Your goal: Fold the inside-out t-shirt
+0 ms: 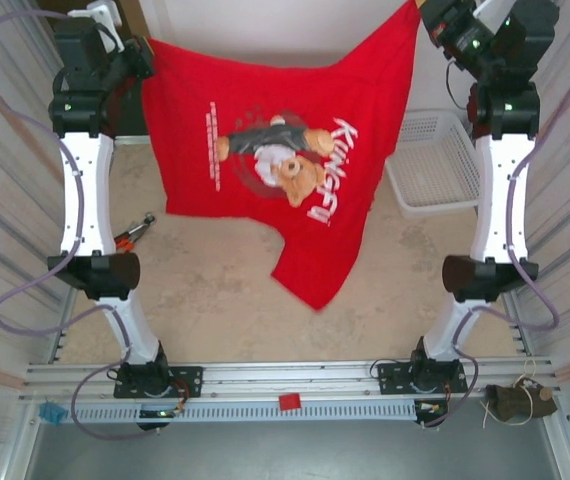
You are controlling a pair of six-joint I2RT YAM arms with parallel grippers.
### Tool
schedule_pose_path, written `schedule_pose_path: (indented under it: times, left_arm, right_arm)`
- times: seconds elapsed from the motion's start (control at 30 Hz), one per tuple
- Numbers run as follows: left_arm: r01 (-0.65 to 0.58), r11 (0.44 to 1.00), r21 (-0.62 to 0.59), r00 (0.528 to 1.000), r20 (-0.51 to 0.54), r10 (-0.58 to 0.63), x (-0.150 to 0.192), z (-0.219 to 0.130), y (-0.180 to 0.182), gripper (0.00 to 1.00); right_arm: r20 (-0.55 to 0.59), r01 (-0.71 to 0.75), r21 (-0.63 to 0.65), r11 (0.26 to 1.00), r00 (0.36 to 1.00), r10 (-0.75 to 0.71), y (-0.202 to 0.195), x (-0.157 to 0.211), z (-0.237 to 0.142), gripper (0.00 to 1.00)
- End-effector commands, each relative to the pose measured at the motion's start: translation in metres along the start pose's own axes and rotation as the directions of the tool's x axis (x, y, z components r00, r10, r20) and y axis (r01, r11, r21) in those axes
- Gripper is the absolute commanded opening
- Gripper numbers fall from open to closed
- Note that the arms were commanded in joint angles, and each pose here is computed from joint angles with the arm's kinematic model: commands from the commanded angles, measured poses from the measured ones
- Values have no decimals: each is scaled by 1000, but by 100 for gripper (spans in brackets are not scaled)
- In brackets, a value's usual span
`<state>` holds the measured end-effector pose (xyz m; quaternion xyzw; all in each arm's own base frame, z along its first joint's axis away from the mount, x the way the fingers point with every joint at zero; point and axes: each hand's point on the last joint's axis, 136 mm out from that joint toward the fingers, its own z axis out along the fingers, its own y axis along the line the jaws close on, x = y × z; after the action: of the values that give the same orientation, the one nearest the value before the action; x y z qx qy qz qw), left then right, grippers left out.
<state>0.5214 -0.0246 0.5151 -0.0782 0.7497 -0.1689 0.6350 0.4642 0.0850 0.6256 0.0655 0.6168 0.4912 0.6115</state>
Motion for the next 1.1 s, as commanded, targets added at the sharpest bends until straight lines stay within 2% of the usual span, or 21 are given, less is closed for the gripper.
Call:
schedule_pose_path:
  times: [0.0,0.1,0.23,0.33,0.43,0.5,0.67,0.87,1.07]
  left_arm:
    - [16,997,76,986,165,-29,-55,-33,-24,0]
    - [9,994,107,985,170,-28,-57,-36,-29,0]
    - [-16,990,138,996,85,4,-29,-33,-31,0]
    - [-16,989,149,999,-49,23,23,-27,-23,1]
    - [-11,992,129,975,-218,39,100,-22,-5,2]
    - [-4,995,99,943,-331,37,159,-31,10,2]
    - [70,996,50,874,-485,-37,269,-73,30,2]
    - [59,997,-45,756,-650,-74,367,-124,40,3]
    - [-12,985,-173,601,-788,-131,438,-166,59,3]
  right_arm:
    - [76,58,-83,995,996,-52,47,-26,-19,0]
    - [62,56,-56,997,997,-53,39,-22,-25,0]
    - [29,47,7,999,998,-47,17,3,-41,0]
    - [-2,22,58,998,1000,-22,-4,35,-63,0]
    - [-79,-53,124,991,995,63,-42,93,-88,0]
    - [-125,-63,165,984,989,84,-50,135,-117,0]
    - [-253,-76,329,941,953,165,-86,234,-188,0]
    - [-296,-131,520,844,899,322,-131,324,-267,0]
    - [-312,-144,633,761,851,421,-155,372,-322,0]
